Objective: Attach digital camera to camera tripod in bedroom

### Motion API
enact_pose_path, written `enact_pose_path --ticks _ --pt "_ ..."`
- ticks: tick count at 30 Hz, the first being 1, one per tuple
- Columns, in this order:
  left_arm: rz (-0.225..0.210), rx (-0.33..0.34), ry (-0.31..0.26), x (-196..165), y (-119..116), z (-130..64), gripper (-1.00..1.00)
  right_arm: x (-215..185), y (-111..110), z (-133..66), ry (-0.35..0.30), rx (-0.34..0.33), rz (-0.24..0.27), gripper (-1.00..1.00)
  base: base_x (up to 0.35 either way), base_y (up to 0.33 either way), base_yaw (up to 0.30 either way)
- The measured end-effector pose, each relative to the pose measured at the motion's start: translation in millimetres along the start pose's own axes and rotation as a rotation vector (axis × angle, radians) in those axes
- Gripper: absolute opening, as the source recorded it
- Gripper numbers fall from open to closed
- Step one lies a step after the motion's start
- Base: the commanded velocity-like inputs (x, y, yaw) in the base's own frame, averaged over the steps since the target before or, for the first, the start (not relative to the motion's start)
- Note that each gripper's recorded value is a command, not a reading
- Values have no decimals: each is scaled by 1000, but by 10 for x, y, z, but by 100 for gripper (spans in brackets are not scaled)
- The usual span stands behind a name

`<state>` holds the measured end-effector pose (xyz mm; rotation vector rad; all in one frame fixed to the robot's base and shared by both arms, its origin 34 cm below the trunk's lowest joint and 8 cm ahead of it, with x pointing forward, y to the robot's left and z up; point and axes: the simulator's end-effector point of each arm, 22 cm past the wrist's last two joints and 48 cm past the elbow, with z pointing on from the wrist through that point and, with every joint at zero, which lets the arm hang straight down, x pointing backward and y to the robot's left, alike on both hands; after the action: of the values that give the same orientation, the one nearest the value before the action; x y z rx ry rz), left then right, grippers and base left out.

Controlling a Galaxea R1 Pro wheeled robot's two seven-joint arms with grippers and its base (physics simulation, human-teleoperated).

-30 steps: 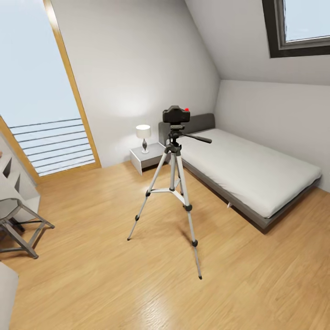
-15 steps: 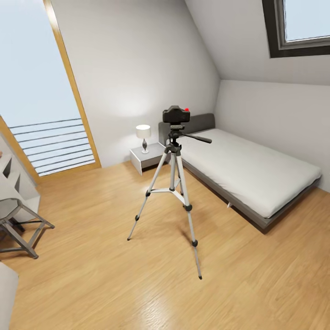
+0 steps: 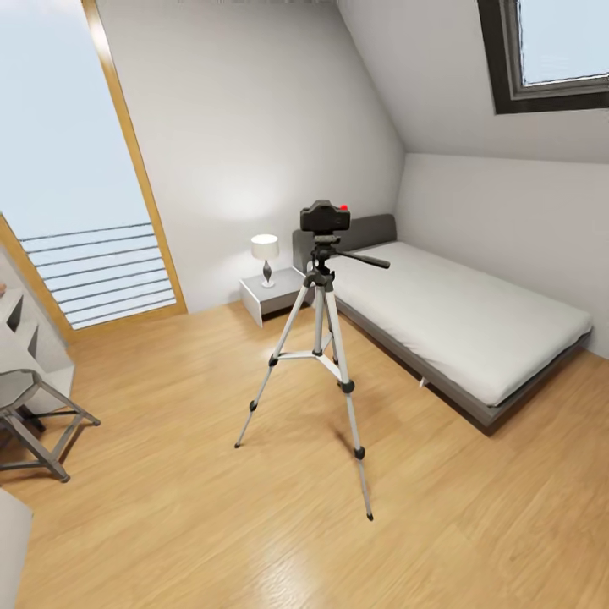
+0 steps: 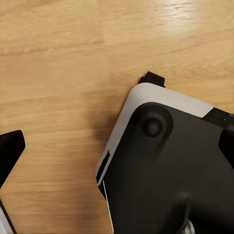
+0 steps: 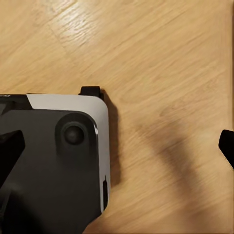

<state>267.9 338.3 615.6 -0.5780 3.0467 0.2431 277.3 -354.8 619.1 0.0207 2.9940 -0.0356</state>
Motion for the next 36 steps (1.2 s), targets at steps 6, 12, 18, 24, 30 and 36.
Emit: enact_pose_path --ticks 6,12,18,24,30,36 --pt "-2 -5 -12 -58 55 -12 100 -43 -18 -12 -16 6 -4 100 0 0 0" --pt "-1 10 -90 -230 -40 -40 100 8 -7 -26 -24 8 -2 100 0 0 0" --pt "4 20 -112 -293 -89 -64 100 -35 -10 -39 -50 10 -4 100 0 0 0" --pt "0 27 -122 -329 -119 -84 100 -52 -10 -51 -58 10 -4 100 0 0 0" --pt "3 30 -132 -368 -123 -102 100 -8 -22 -66 -60 11 -7 100 0 0 0" --pt "2 34 -141 -403 -137 -121 100 -14 -23 -78 -68 11 -7 100 0 0 0"
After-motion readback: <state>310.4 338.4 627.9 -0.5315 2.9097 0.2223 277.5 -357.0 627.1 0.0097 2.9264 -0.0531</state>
